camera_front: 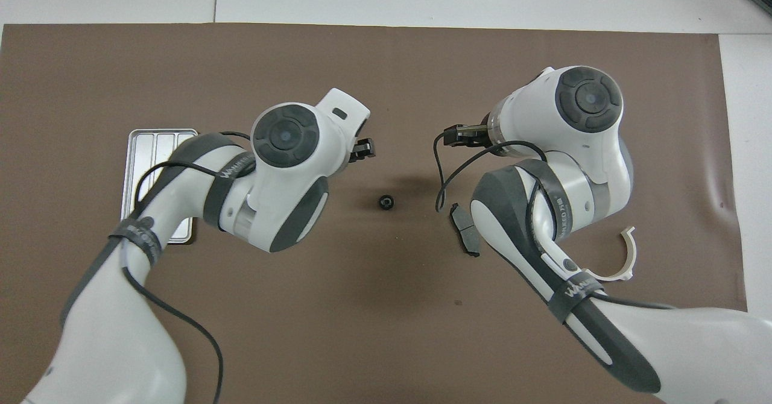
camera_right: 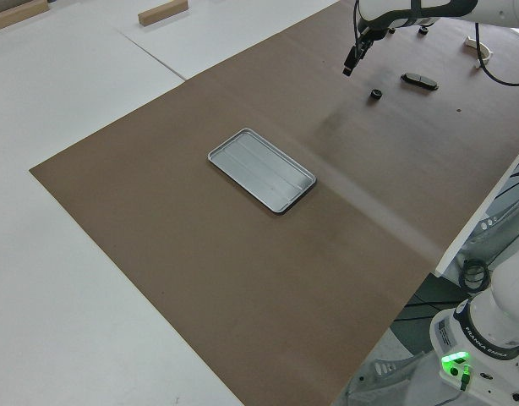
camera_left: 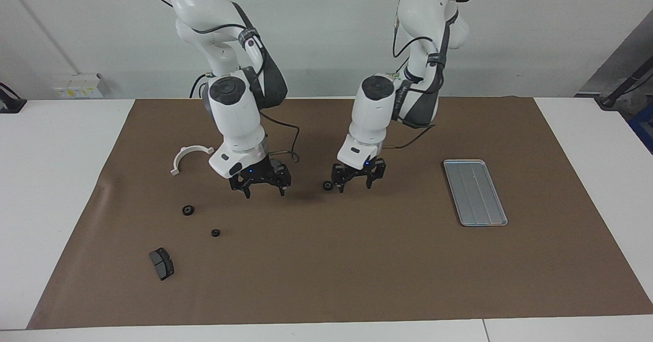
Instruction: Place bearing gear from tray to pile
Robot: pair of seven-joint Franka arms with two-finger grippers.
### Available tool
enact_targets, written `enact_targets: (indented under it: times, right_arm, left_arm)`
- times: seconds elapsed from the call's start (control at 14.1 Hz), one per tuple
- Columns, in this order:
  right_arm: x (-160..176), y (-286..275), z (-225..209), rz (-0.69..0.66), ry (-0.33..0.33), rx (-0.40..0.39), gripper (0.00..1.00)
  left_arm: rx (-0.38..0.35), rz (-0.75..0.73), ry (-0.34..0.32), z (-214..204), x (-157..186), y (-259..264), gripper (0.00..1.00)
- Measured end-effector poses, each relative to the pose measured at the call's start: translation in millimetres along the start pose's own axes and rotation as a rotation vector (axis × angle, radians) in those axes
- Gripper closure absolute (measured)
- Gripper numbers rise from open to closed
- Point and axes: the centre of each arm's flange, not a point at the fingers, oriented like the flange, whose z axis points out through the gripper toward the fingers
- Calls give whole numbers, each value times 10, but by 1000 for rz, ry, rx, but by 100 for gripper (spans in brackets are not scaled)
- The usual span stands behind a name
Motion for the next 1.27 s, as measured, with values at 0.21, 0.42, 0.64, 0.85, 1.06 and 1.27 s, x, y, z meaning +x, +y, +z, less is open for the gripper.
enact_targets:
  times: [0.21,0.42,0.64,0.85,1.06,1.27]
  right_arm:
    - [-204,-414,37,18,-18,17,0]
    - [-447,-850,229,26,-20,-19,0]
    - [-729,-1286,677,31,12,-72,0]
    - [-886,-1465,1097,30,12,-73,0]
    - [-918,-1473,1223,20,0,-75,0]
    - [-955,-1465,1267,12,-7,-84,0]
  left_arm:
    - [43,50,-33,-568,552,-1072,13]
    - [66,140,-78,-836,797,-2043,13]
    - [70,150,-94,-1160,825,-2648,11]
    - [63,158,-67,-1608,701,-2782,0]
    - [58,167,-46,-1807,623,-2738,0]
    - [58,167,-52,-1776,615,-2740,0]
